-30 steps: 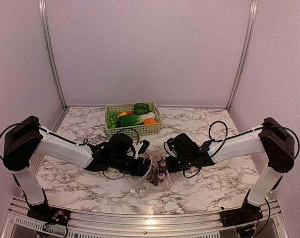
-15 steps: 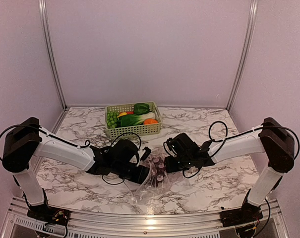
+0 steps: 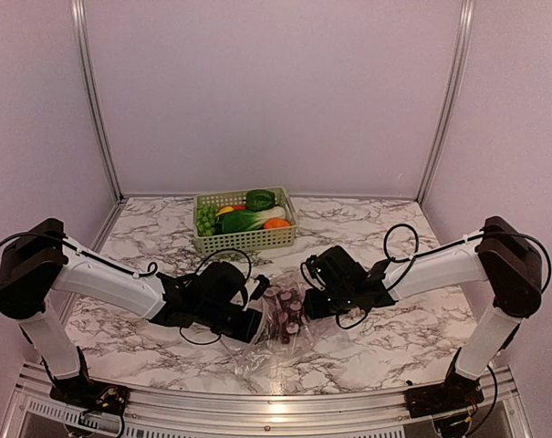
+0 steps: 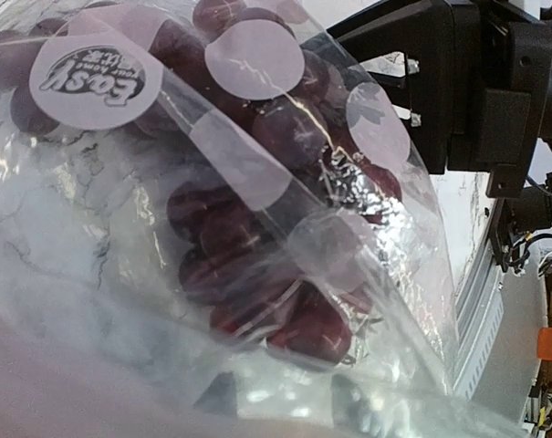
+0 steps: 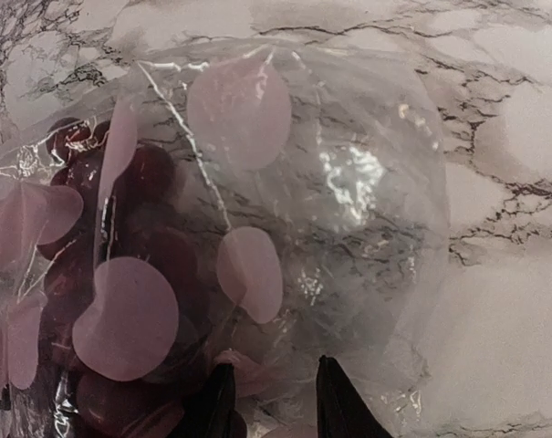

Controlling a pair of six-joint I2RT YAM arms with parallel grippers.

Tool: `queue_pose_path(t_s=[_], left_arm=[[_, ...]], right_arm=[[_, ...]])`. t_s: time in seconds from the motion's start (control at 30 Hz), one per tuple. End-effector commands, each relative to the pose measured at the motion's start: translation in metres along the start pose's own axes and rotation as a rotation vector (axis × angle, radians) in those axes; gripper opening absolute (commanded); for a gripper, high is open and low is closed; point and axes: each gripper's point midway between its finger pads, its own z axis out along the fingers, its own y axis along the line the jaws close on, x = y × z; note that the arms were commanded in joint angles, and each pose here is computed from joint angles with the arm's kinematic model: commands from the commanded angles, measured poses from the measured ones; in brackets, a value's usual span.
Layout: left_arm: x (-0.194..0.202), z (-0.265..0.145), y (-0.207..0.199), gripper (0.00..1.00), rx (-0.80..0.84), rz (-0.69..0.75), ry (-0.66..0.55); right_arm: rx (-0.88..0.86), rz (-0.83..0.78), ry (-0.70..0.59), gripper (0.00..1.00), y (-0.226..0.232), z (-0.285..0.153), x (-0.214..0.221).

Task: Open the zip-top bag and remove the fake food
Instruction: Pick up the fake fruit from the zipper food storage bag.

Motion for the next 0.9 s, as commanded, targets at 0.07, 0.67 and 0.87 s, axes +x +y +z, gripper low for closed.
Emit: queue_pose_path(t_s=[0.07, 0.67, 0.87], left_arm=[[0.006, 0.013, -0.016, 0.40, 0.020, 0.041, 0.035], [0.005, 0.014, 0.000, 0.48, -0.164, 0.049, 0.023], [-0.002, 0.002, 0.009, 0.40, -0.134, -0.020, -0.049]], right_arm=[[0.005, -0.010, 0.024, 0.29, 0.001, 0.000, 0.009], [0.013, -0.007, 0.019, 0.37, -0.002, -0.002, 0.010], [0.017, 0.001, -0.036, 0.40, -0.002, -0.025, -0.004]])
